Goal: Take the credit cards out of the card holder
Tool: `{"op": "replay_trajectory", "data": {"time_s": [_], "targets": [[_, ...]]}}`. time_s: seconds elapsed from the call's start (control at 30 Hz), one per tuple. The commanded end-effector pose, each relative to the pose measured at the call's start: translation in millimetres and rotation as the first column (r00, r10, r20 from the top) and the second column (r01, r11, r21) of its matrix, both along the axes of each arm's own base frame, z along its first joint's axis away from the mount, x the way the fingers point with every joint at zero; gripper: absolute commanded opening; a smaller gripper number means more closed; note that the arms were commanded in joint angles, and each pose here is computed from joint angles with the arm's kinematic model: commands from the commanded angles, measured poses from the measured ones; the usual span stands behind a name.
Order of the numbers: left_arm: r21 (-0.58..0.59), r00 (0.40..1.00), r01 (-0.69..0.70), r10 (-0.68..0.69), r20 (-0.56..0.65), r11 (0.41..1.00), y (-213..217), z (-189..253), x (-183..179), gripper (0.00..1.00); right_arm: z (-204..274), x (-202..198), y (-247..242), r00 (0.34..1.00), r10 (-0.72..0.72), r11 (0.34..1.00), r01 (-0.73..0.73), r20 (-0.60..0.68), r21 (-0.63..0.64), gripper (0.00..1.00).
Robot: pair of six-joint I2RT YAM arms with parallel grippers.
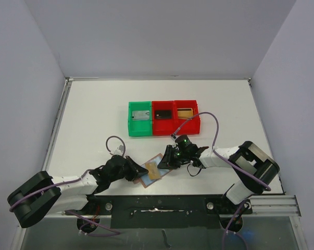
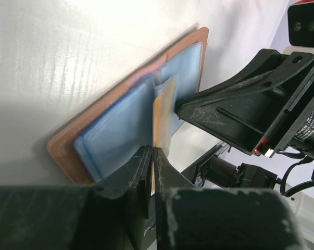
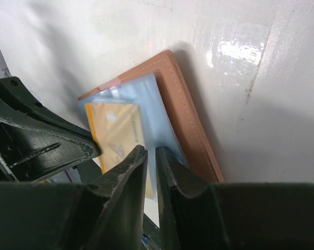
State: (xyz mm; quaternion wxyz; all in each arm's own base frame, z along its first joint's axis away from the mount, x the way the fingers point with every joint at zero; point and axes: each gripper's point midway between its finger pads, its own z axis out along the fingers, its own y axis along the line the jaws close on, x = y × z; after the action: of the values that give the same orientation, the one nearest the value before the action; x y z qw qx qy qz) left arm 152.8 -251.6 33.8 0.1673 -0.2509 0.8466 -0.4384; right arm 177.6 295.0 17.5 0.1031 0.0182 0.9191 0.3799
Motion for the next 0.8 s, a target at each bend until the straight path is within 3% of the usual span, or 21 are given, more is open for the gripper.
{"op": "replay_trajectory", "data": {"time_s": [0.0,0.23,0.33,0.53,0.67,0.77], "targets": [[-0.007,1.000,-0.014,0.014,0.023,1.000,1.3,3.5,3.0,0.08,-36.4,-10.1,-31.0,0.998,-0.035,0.987,0.027,-0.049,-0.156,0.17],[-0.018,0.999,-0.007,0.008,0.033,1.000,-2.7,6.2,5.4,0.10,-36.4,-10.6,-31.5,0.998,-0.035,0.987,0.027,-0.050,-0.157,0.17],[-0.032,0.999,0.000,0.001,0.038,0.999,-5.2,8.0,5.4,0.17,-36.2,-10.4,-31.2,0.998,-0.035,0.987,0.027,-0.050,-0.156,0.17],[-0.055,0.999,0.012,-0.009,0.050,0.998,-11.9,13.0,8.3,0.21,-35.4,-10.1,-30.7,0.998,-0.034,0.988,0.026,-0.049,-0.154,0.17],[-0.055,0.999,0.018,-0.016,0.045,0.998,-14.7,10.6,9.1,0.17,-36.0,-10.5,-31.1,0.998,-0.033,0.988,0.025,-0.050,-0.155,0.17],[-0.060,0.999,0.028,-0.026,0.039,0.998,-16.9,8.7,8.0,0.08,-36.4,-11.0,-31.6,0.998,-0.035,0.988,0.027,-0.051,-0.155,0.17]]}}
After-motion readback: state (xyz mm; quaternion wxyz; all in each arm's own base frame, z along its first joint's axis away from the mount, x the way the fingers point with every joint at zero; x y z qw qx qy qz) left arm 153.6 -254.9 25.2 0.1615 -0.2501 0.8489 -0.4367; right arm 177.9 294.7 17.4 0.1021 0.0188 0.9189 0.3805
